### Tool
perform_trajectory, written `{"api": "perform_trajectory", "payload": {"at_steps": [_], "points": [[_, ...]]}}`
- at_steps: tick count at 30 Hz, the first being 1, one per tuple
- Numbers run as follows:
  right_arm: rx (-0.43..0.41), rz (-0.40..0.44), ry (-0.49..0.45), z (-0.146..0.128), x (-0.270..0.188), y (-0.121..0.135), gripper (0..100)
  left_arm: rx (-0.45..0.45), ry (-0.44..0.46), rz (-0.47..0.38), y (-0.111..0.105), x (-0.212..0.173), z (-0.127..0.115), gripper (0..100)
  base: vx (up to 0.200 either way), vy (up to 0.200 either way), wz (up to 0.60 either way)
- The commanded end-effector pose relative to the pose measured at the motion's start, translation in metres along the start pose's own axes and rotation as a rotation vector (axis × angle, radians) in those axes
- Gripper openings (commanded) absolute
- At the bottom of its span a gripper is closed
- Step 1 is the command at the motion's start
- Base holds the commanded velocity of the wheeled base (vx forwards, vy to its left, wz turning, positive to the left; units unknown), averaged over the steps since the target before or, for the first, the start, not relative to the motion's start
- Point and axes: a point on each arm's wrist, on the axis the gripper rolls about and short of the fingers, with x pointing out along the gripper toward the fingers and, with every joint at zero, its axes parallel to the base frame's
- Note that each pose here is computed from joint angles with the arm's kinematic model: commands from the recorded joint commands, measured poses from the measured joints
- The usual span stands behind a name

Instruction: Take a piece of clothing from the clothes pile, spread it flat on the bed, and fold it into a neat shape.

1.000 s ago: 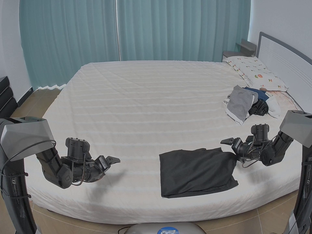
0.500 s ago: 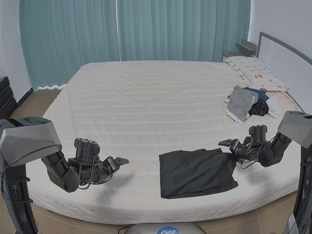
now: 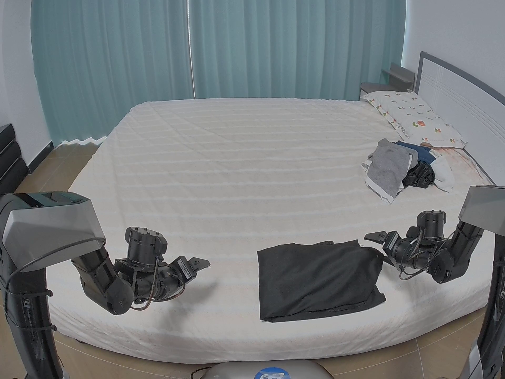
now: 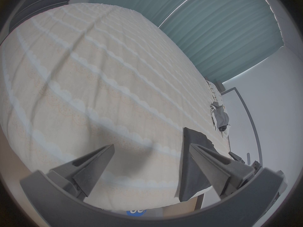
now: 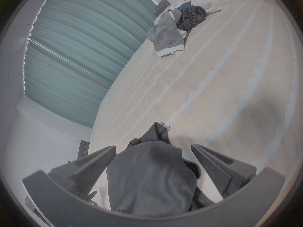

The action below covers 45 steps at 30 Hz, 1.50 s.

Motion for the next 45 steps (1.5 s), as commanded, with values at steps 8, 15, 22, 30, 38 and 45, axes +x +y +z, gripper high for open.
{"api": "perform_trajectory", "payload": {"at_steps": [8, 15, 22, 30, 38, 45], "points": [[0.014, 0.0, 0.013, -0.001, -0.017, -0.003, 100, 0.002, 0.011, 0.015, 0.002, 0.004, -0.005, 100, -0.175, 0.0, 0.0], [0.012, 0.004, 0.014, -0.001, -0.018, -0.002, 100, 0.002, 0.006, 0.015, 0.002, 0.007, -0.004, 100, -0.057, 0.0, 0.0], [0.008, 0.008, 0.021, -0.003, -0.017, 0.0, 100, 0.003, -0.003, 0.003, -0.002, 0.006, -0.002, 100, 0.0, -0.086, 0.0], [0.002, 0.012, 0.031, -0.006, -0.016, 0.002, 100, 0.005, -0.01, -0.007, -0.004, 0.006, 0.0, 100, 0.0, -0.2, 0.0], [-0.01, 0.019, 0.056, -0.015, -0.014, 0.007, 100, 0.005, -0.014, -0.012, -0.006, 0.008, 0.002, 100, 0.0, -0.2, 0.0], [-0.019, 0.018, 0.068, -0.02, -0.014, 0.01, 100, 0.005, -0.023, -0.018, -0.008, 0.009, 0.004, 100, 0.0, -0.2, 0.0]]}}
